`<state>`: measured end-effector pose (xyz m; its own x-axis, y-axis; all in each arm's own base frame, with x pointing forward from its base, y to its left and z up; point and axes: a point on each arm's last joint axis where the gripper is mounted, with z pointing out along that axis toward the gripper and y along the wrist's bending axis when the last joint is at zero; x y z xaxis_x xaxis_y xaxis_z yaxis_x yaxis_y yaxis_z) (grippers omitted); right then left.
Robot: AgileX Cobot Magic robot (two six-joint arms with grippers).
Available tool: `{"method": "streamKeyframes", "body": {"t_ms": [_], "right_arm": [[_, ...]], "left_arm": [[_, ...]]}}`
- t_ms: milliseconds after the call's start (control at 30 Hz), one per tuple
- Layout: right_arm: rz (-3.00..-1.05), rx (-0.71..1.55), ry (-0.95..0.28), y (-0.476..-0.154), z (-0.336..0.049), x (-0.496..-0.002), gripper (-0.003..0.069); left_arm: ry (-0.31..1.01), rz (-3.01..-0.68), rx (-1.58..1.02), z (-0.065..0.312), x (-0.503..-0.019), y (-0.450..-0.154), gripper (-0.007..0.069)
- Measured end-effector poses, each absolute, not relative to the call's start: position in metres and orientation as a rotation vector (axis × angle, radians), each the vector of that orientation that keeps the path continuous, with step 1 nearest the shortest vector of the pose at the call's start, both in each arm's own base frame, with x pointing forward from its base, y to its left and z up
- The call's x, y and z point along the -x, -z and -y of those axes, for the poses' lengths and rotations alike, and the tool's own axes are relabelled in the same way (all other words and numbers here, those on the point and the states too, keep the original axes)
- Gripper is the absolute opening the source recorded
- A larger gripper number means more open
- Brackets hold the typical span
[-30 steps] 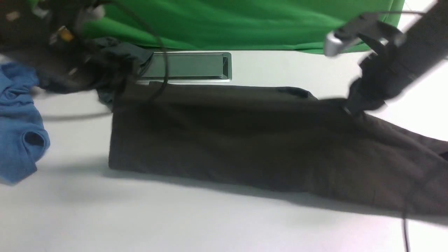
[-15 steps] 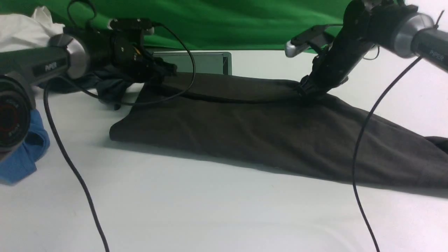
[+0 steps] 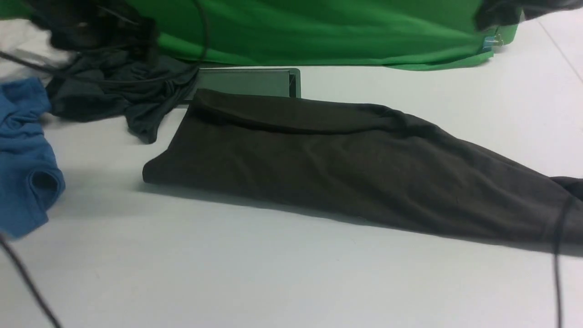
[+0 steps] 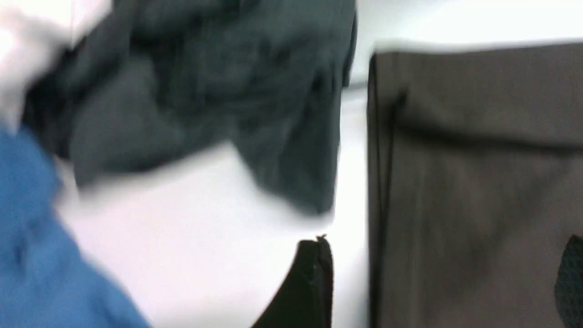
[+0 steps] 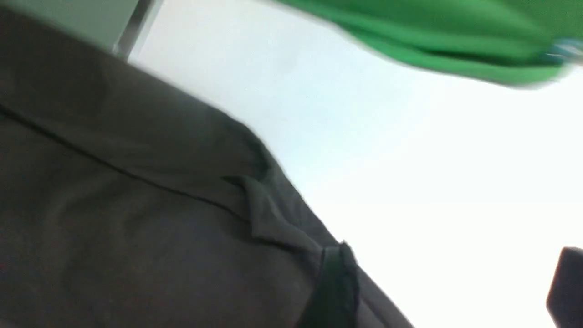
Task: Fold a long-sleeved shirt on a white desktop.
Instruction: 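Grasp the waist and leg ends of the folded dark trousers and straighten them on the table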
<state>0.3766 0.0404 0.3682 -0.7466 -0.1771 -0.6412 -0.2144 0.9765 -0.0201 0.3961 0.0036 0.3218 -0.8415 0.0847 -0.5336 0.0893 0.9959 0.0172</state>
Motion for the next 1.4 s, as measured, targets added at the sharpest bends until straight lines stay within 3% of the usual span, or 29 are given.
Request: {"method": "streamKeyframes", "body": {"t_ms": [133,200,367,500,767,833,900,967,1067,1100,1200,1400], "right_arm": [[-2.391,0.183,-0.09,-0.355,-0.035,-0.339,0.0562],[-2.382,0.135,-0.139,-0.341,-0.035,-0.317,0.0562],[-2.401,0.114,-0.203,-0.32,-0.036,-0.289,0.0562],[-2.388,0.136,-0.215,-0.319,-0.04,-0.286,0.0562],[-2.359,0.245,-0.221,-0.32,-0.055,-0.285,0.0562],[-2.358,0.248,-0.22,-0.321,-0.055,-0.284,0.0562],[-2.358,0.249,-0.219,-0.321,-0.055,-0.284,0.0562],[-2.357,0.252,-0.218,-0.321,-0.055,-0.284,0.0562],[-2.358,0.247,-0.23,-0.321,-0.056,-0.284,0.0562],[-2.358,0.246,-0.233,-0.322,-0.056,-0.283,0.0562],[-2.353,0.232,-0.251,-0.325,-0.056,-0.28,0.0561],[-2.265,0.203,-0.293,-0.351,-0.055,-0.259,0.0547]], "left_arm": [[0.218,-2.708,0.074,-0.021,-0.375,-0.286,0.0693],[0.363,-2.784,0.235,-0.027,-0.361,-0.248,0.0693],[0.473,-2.753,0.483,-0.03,-0.341,-0.191,0.0694],[0.517,-2.646,0.583,-0.028,-0.342,-0.171,0.0694],[0.872,-2.445,0.737,-0.017,-0.368,-0.136,0.0689],[0.946,-2.428,0.736,-0.015,-0.371,-0.13,0.0659],[1.019,-2.411,0.724,-0.012,-0.373,-0.124,0.0577],[1.039,-2.42,0.698,-0.011,-0.373,-0.12,0.0475],[1.022,-2.457,0.685,-0.011,-0.371,-0.115,0.0187],[1.015,-2.468,0.668,-0.011,-0.37,-0.115,0.0144],[0.995,-2.491,0.644,-0.01,-0.367,-0.117,0.0151],[0.746,-2.506,0.773,-0.014,-0.31,-0.127,0.0155]]}}
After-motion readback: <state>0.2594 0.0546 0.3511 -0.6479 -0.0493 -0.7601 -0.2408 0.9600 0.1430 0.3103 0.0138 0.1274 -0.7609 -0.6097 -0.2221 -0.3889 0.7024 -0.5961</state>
